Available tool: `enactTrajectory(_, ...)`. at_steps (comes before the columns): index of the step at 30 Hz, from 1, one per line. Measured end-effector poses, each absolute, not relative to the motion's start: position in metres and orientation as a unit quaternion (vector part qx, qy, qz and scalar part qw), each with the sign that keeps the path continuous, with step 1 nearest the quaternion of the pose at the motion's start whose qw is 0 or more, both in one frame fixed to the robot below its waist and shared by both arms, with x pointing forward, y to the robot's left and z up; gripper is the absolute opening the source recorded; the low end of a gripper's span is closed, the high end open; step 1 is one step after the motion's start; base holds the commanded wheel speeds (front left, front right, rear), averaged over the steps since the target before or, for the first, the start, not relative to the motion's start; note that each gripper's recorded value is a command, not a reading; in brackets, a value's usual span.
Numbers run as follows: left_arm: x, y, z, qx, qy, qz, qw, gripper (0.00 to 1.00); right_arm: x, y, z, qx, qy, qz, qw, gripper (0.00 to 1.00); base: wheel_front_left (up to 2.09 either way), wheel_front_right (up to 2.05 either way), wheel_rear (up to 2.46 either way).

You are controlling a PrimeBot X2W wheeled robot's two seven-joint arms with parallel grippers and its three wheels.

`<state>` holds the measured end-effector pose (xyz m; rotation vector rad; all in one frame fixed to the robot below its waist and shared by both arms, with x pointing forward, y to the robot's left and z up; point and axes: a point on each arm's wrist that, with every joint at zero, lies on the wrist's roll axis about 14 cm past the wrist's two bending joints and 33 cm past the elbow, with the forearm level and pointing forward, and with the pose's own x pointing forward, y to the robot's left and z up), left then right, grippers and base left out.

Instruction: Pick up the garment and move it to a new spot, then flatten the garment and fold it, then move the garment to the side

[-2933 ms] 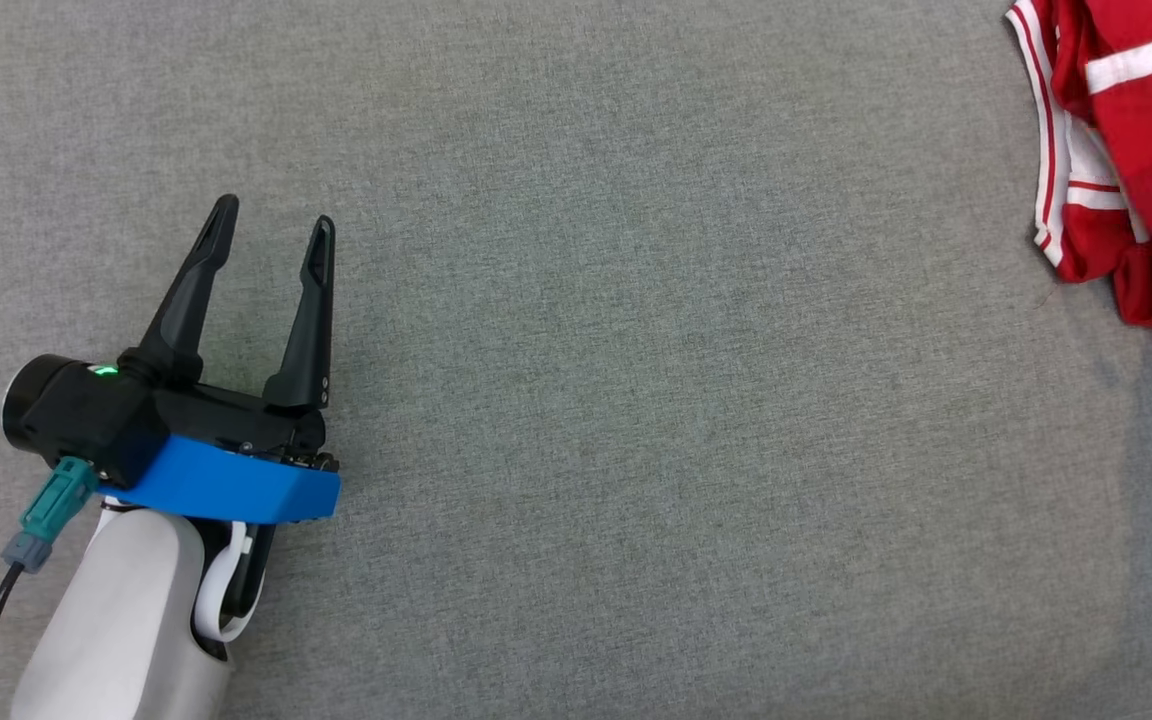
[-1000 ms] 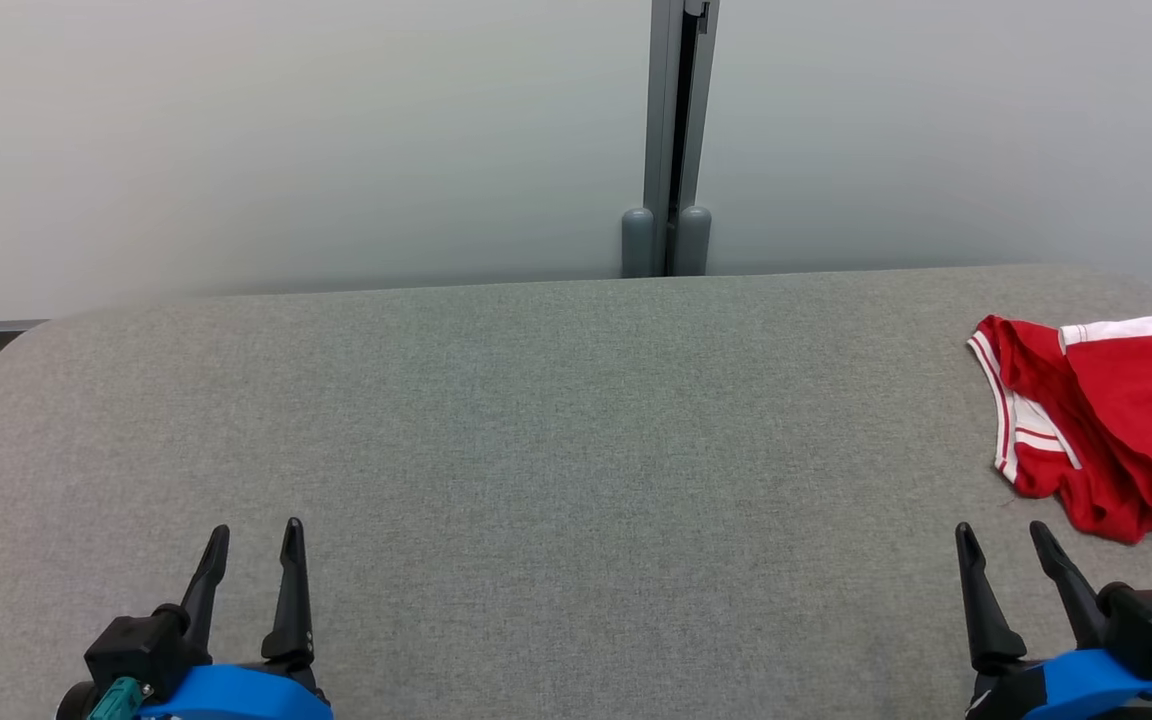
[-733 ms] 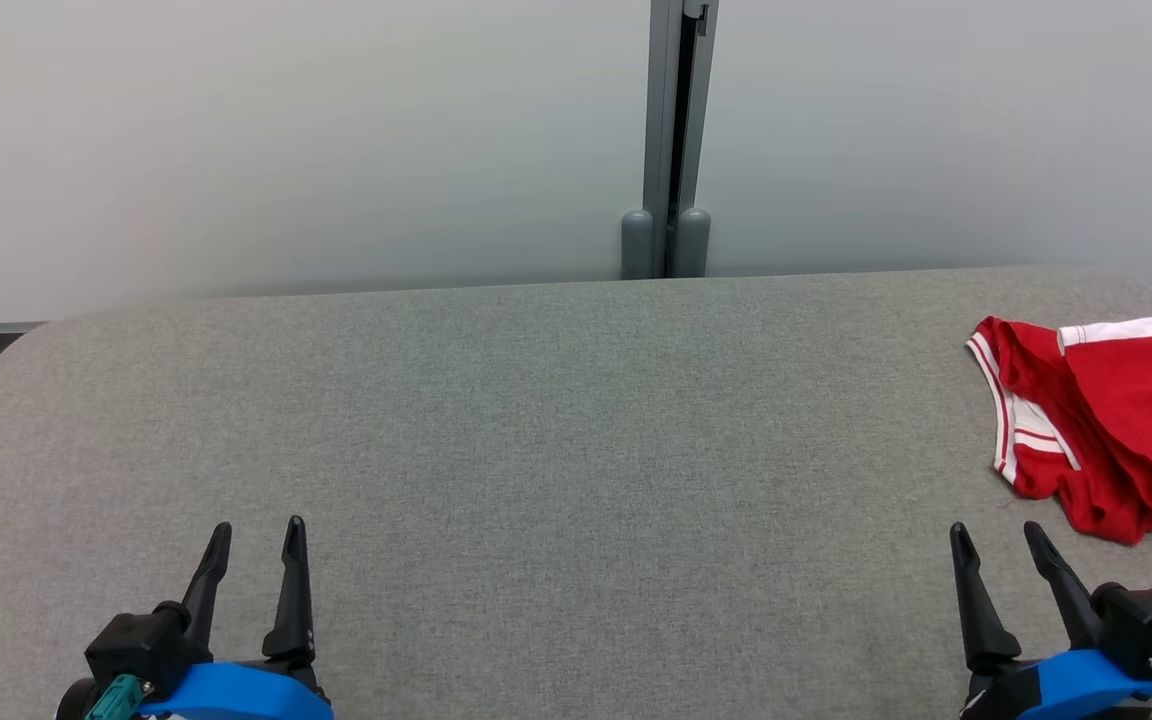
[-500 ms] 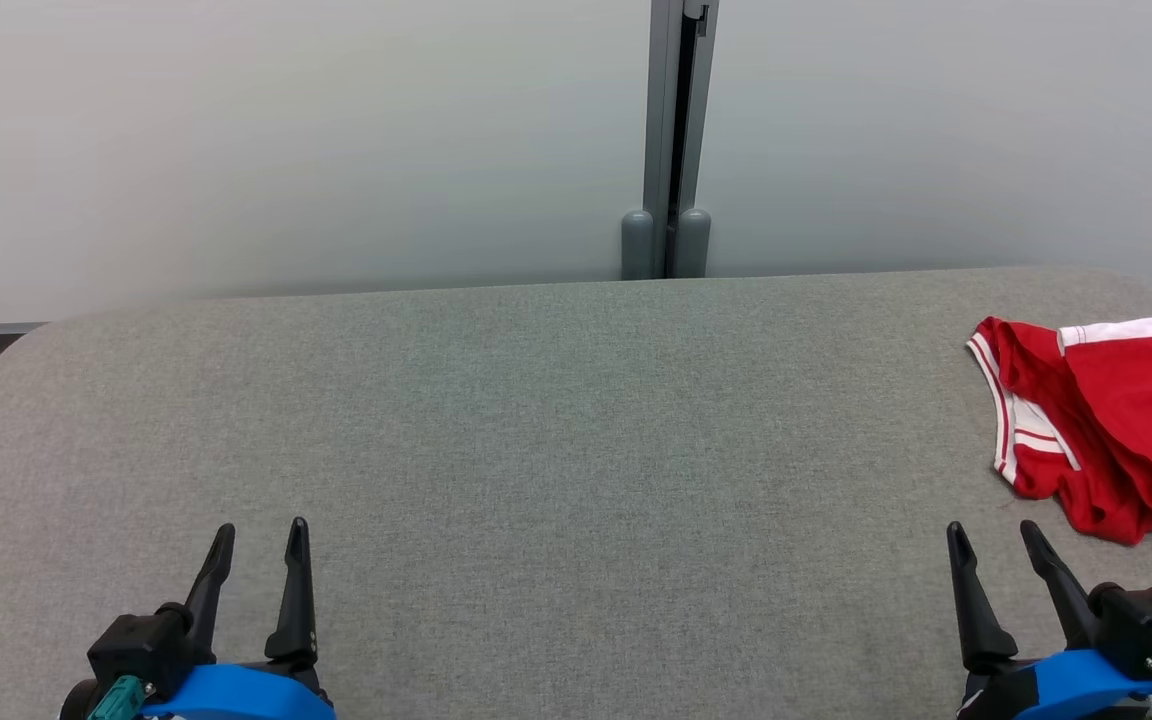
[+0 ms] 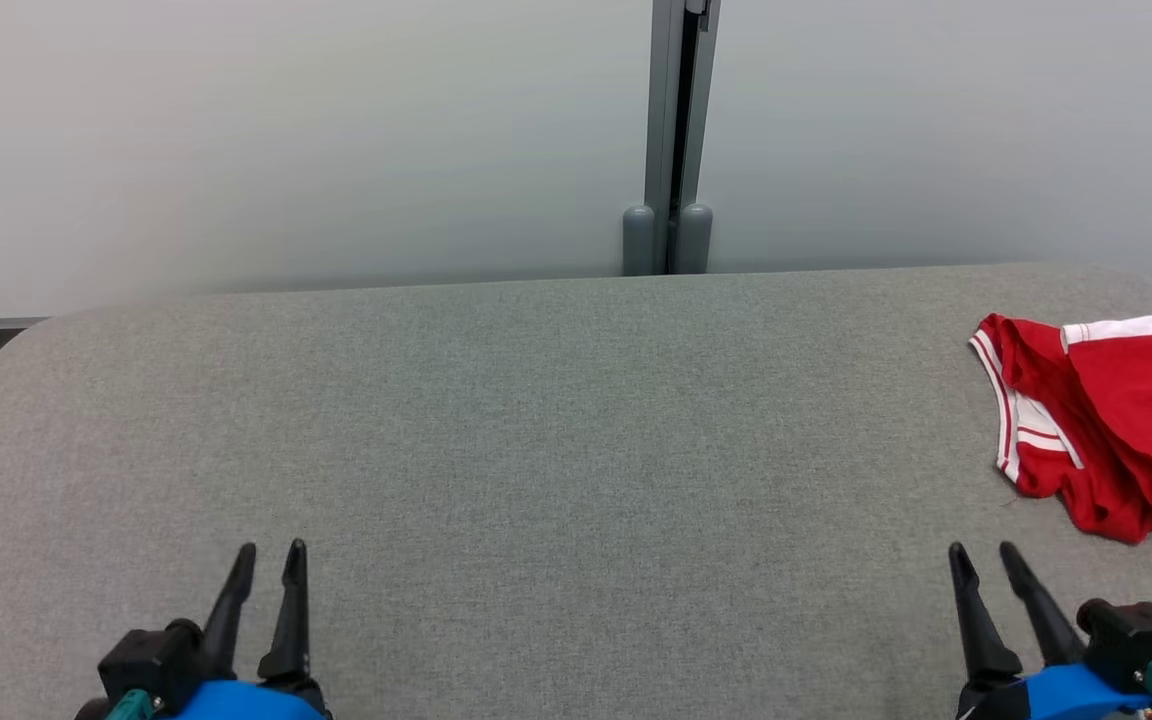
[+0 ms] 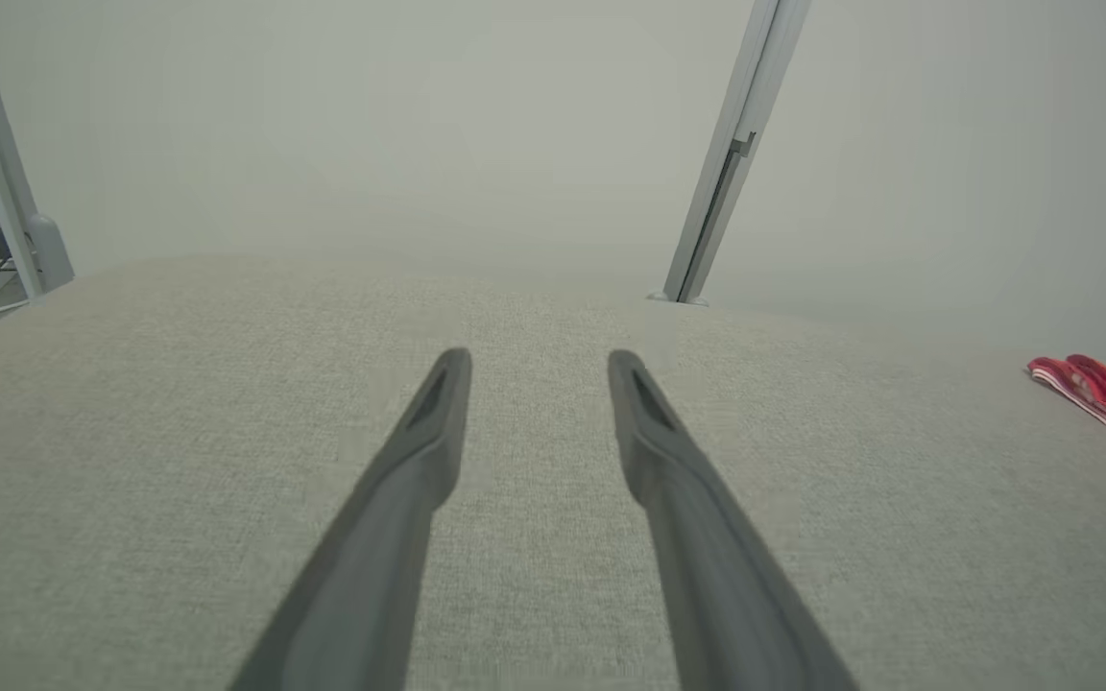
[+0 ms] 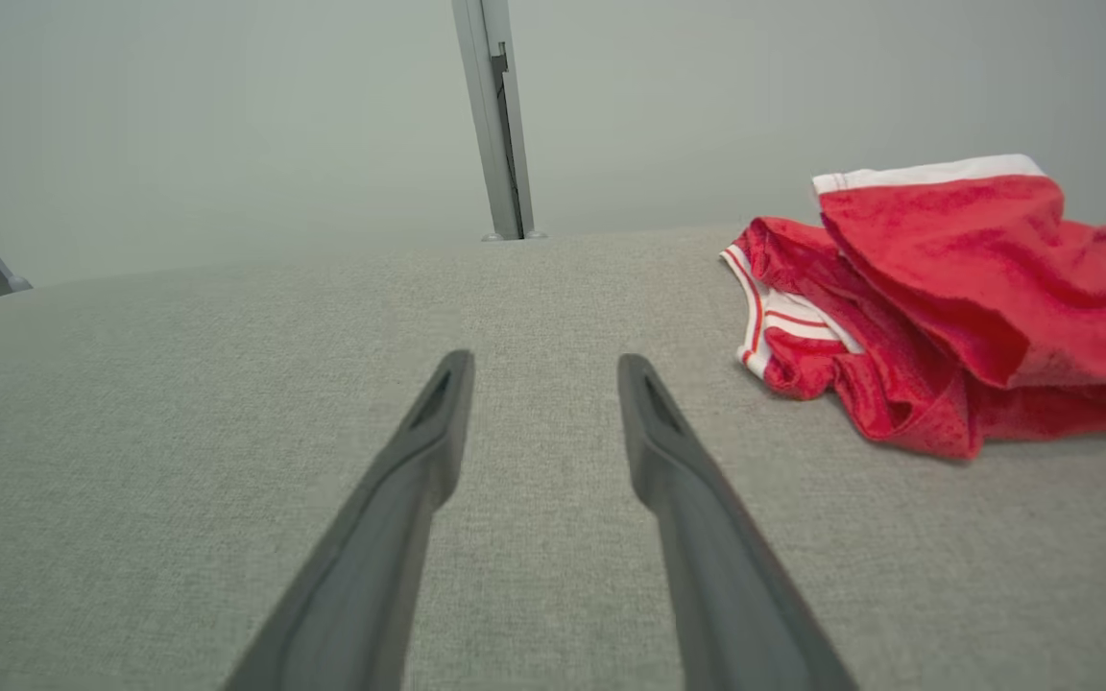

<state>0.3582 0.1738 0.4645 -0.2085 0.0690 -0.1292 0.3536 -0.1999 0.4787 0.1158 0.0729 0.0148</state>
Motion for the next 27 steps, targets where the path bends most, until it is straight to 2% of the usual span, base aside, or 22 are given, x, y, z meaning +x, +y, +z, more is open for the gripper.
enactTrajectory(7, 0.340, 0.171, 0.433, -0.130, 0.085, -0.050, 0.987, 0.00, 0.343, -0.199, 0.452, 0.078, 0.081, 0.001, 0.994, 0.00, 0.00, 0.00, 0.00)
enactTrajectory(27, 0.351, 0.183, 0.443, -0.288, 0.084, 0.003, 0.954, 0.00, 0.350, -0.203, 0.457, 0.254, 0.073, -0.028, 0.964, 0.00, 0.00, 0.00, 0.00)
